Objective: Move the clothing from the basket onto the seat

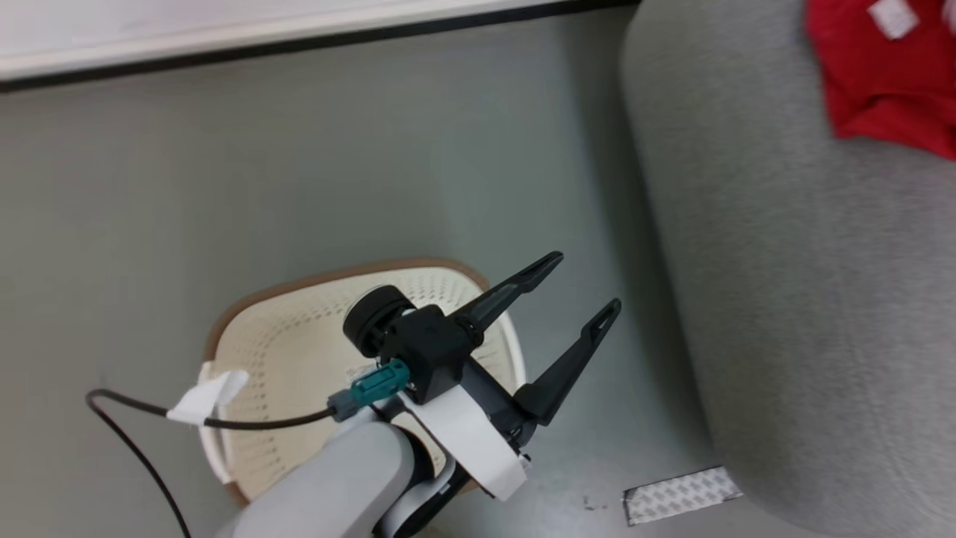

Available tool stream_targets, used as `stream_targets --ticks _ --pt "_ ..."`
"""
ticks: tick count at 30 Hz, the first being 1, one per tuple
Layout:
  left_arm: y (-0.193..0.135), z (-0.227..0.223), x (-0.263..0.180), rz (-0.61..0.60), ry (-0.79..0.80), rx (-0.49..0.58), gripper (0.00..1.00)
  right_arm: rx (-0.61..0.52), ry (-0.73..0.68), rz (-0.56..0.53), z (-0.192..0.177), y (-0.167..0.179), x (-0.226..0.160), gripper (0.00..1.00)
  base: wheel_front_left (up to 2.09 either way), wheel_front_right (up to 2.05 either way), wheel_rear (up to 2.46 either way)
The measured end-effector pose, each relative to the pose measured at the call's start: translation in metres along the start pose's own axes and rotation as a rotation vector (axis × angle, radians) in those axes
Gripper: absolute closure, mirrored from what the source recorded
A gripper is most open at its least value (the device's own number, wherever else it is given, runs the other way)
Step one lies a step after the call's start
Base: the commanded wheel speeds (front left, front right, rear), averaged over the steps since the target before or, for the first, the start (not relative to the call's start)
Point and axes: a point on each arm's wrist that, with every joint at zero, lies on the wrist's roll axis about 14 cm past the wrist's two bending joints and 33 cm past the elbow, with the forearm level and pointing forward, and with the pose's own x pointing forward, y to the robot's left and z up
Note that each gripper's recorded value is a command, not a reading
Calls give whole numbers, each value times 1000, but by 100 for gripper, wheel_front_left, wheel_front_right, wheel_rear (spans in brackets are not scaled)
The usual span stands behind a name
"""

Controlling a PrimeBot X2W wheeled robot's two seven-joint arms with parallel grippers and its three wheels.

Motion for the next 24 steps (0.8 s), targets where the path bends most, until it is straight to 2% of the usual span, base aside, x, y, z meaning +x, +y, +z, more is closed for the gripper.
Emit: stream_targets --ticks 4,8,10,14,15,17,18,19,24 --pt "19 -9 -11 55 15 -2 0 -48 42 -80 -15 -25 28 100 0 0 0" --pt "36 -16 -22 110 31 -3 0 -79 143 -188 -50 -58 32 100 0 0 0" --pt "44 -20 -29 136 47 1 0 -76 212 -221 -77 -63 24 100 0 0 0" --pt "51 -31 -39 165 85 -5 0 -70 339 -229 -130 -48 1 100 0 0 0" --pt "52 -30 -39 170 84 -5 0 -66 373 -219 -142 -40 -7 92 0 0 0" --pt "52 -27 -38 171 78 0 0 -47 428 -212 -160 -27 -22 60 0 0 0" --pt "52 -26 -38 173 81 3 0 -48 439 -207 -164 -22 -27 16 0 0 0" --pt "51 -24 -38 171 78 6 0 -66 442 -197 -164 -19 -29 0 0 0 0" --pt "53 -12 -37 193 52 19 0 -133 436 -159 -153 -11 -33 0 0 0 0"
